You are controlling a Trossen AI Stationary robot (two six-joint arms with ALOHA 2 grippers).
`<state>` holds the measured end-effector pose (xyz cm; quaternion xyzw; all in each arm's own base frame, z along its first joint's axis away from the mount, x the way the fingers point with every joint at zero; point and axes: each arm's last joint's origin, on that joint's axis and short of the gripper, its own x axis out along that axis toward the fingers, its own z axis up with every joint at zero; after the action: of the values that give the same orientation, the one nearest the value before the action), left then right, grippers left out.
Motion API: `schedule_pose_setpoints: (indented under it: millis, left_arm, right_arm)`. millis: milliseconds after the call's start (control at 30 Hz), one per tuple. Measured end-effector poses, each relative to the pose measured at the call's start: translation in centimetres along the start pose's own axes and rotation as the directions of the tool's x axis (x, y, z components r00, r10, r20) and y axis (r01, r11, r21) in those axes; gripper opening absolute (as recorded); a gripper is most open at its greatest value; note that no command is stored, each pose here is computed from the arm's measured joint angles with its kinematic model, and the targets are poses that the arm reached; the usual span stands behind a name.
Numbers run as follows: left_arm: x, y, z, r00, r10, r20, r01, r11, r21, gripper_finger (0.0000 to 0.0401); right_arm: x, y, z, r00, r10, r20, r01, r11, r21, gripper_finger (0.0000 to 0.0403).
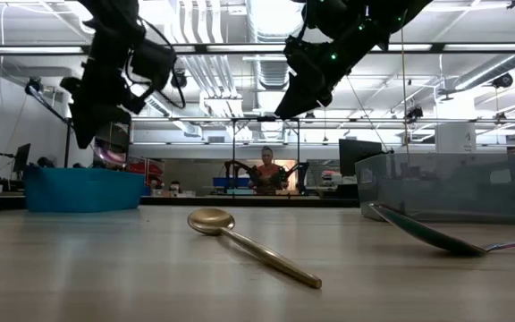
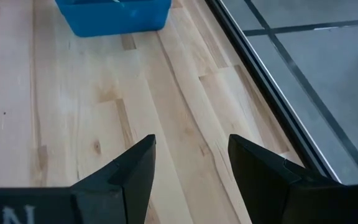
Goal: Sort silverware by color (type)
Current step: Put the blue spoon into the blue bin
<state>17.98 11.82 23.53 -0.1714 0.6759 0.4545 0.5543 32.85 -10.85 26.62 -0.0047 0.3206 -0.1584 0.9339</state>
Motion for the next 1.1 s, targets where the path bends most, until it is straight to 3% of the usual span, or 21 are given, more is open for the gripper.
schedule_pose_setpoints:
  millis: [300, 533, 767, 1100]
  left_arm:
    - [2.7, -1.8, 1.8, 0.993, 0.039, -0.108, -0.032, 0.997, 0.069, 0.0000]
    - [3.9, -2.8, 2.7, 0.992, 0.045, -0.120, -0.034, 0.995, 0.090, 0.0006]
    - [4.3, -3.0, 2.8, 0.990, 0.057, -0.130, -0.044, 0.994, 0.098, 0.0011]
    - [4.3, -3.0, 2.9, 0.990, 0.057, -0.126, -0.046, 0.995, 0.092, 0.0048]
  right_arm:
    - [0.0, 0.0, 0.0, 1.000, 0.001, -0.005, -0.001, 1.000, -0.010, 0.0194]
    - [0.0, 0.0, 0.0, 1.000, 0.000, -0.004, -0.001, 1.000, -0.011, 0.0194]
    - [0.0, 0.0, 0.0, 1.000, 0.001, -0.004, -0.001, 1.000, -0.011, 0.0194]
    - [0.0, 0.0, 0.0, 1.000, 0.000, -0.003, 0.000, 1.000, -0.011, 0.0194]
